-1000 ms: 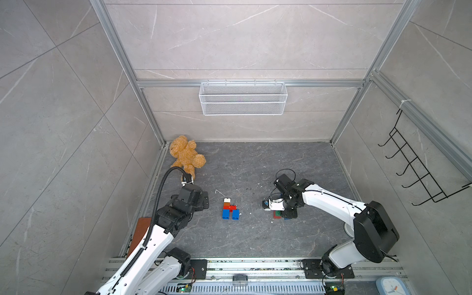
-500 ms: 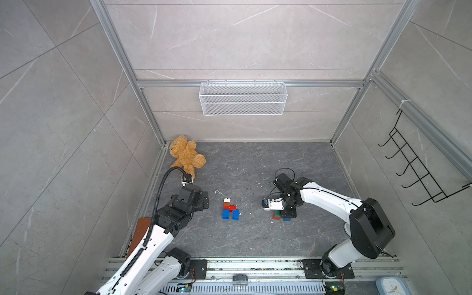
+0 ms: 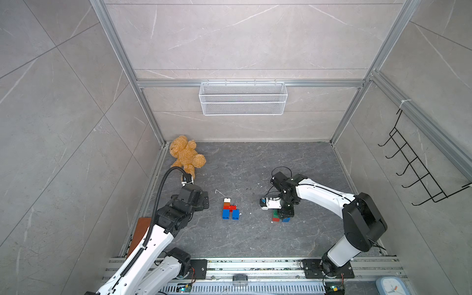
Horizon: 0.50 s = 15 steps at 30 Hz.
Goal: Assemble the letter h with lego
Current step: Assemble the lego brick with the lego brick.
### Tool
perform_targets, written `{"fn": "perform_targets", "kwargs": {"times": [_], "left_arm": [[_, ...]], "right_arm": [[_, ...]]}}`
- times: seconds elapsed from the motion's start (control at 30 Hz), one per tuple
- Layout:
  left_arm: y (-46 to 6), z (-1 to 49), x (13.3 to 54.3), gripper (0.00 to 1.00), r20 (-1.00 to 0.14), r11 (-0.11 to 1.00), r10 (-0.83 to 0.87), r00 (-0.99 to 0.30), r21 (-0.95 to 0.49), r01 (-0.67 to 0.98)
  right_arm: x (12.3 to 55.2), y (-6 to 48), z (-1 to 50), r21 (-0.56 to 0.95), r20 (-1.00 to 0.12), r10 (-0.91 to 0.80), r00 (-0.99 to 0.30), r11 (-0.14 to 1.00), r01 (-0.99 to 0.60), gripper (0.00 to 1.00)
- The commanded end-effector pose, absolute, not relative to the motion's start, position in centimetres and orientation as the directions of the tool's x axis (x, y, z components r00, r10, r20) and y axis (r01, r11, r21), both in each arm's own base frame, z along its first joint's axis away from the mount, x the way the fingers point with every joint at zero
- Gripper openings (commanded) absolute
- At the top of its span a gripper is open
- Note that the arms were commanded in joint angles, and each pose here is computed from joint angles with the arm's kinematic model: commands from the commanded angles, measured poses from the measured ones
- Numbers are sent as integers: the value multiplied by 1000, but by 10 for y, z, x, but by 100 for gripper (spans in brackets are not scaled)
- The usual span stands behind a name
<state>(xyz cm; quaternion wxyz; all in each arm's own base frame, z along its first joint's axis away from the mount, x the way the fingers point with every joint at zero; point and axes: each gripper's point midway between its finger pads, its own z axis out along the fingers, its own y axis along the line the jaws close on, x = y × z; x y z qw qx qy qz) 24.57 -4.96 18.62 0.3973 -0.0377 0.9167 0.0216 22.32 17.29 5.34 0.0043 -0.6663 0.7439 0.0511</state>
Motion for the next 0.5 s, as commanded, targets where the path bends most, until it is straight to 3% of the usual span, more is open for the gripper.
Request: {"fn": "perform_targets", "kwargs": {"times": [0.0,0.3,0.47], "left_arm": [[-51,202,248,100,-754,996,-63,-654,-10,-85],[-51,202,248,100,-757,996,-66,-650,-14,-84],[-53,201,249,100,-752,997,-61,-657,-13,-78]], "right_arm": [[222,156,23,48,35,-992,-121,123,-991,0],[234,163,30,-55,-42,-988,-146,148,-987,0],[222,172,26,-1,-111,-981,-161,162,-987,0]]}}
